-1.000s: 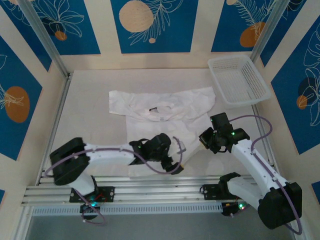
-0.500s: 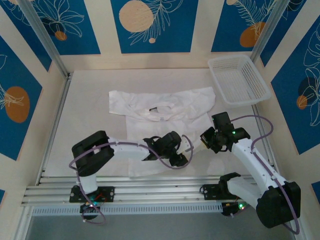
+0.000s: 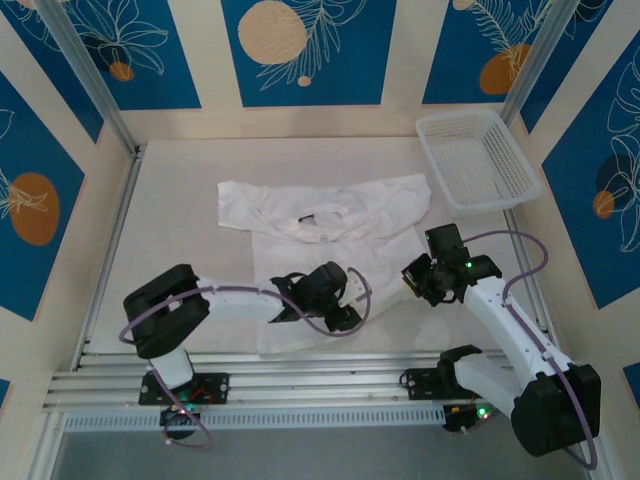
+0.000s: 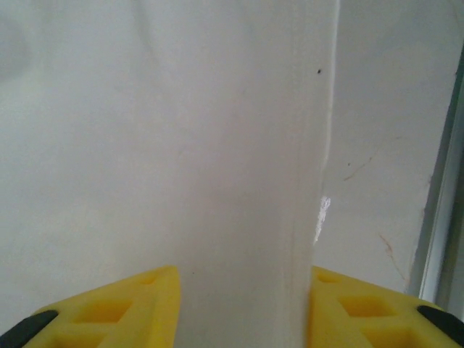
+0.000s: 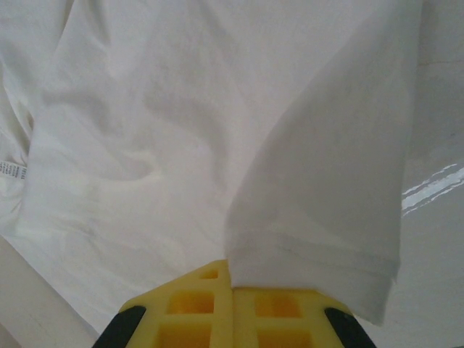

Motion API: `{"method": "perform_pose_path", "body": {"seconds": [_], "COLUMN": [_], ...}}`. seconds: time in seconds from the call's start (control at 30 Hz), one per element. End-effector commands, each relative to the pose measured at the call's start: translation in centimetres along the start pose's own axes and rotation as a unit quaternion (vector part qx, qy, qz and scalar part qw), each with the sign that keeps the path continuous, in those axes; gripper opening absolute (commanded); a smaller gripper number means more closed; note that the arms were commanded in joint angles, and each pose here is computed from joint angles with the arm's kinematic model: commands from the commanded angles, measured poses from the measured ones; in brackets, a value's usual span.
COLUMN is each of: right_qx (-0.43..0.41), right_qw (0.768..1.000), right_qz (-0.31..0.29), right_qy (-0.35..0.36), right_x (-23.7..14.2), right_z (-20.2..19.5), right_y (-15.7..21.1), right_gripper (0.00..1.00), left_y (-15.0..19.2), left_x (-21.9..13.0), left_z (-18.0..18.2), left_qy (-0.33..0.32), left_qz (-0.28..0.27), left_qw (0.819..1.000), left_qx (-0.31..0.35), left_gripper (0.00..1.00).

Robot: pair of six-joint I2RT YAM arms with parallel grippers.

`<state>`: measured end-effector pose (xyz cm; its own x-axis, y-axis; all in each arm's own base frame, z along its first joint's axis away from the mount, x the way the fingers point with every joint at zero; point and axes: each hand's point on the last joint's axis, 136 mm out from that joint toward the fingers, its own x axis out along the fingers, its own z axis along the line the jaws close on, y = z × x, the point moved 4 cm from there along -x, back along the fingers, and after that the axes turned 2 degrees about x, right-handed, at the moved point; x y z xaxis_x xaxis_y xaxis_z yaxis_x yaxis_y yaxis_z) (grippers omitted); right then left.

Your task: Fold the inside-out t-shirt

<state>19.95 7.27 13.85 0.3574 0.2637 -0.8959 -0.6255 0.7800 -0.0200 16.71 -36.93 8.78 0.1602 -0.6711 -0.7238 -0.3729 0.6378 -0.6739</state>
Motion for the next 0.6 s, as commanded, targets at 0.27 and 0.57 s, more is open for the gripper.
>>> {"method": "perform_pose_path", "body": {"seconds": [0.27,0.57], "right_qx": [-0.004,0.002], "right_qw": [1.0,1.0], "right_qz": [-0.004,-0.014], "right_qy": [-0.007,0.004], "right_x": [-1.2,-1.4], "right_z": [0.7,0.1], "right_y": [-0.3,-0.5], "right_gripper": [0.0,0.0], "left_y": [0.8,1.5], "left_x": [0.5,0.5], "left_z": [0.3,1.8], "left_qy": [0.025,-0.028], "left_qz": [0.017,0.026], "left_qw": [0.999,0.999], "left_qx": [-0.012,-0.027], "left_gripper": [0.42,0.0]}}
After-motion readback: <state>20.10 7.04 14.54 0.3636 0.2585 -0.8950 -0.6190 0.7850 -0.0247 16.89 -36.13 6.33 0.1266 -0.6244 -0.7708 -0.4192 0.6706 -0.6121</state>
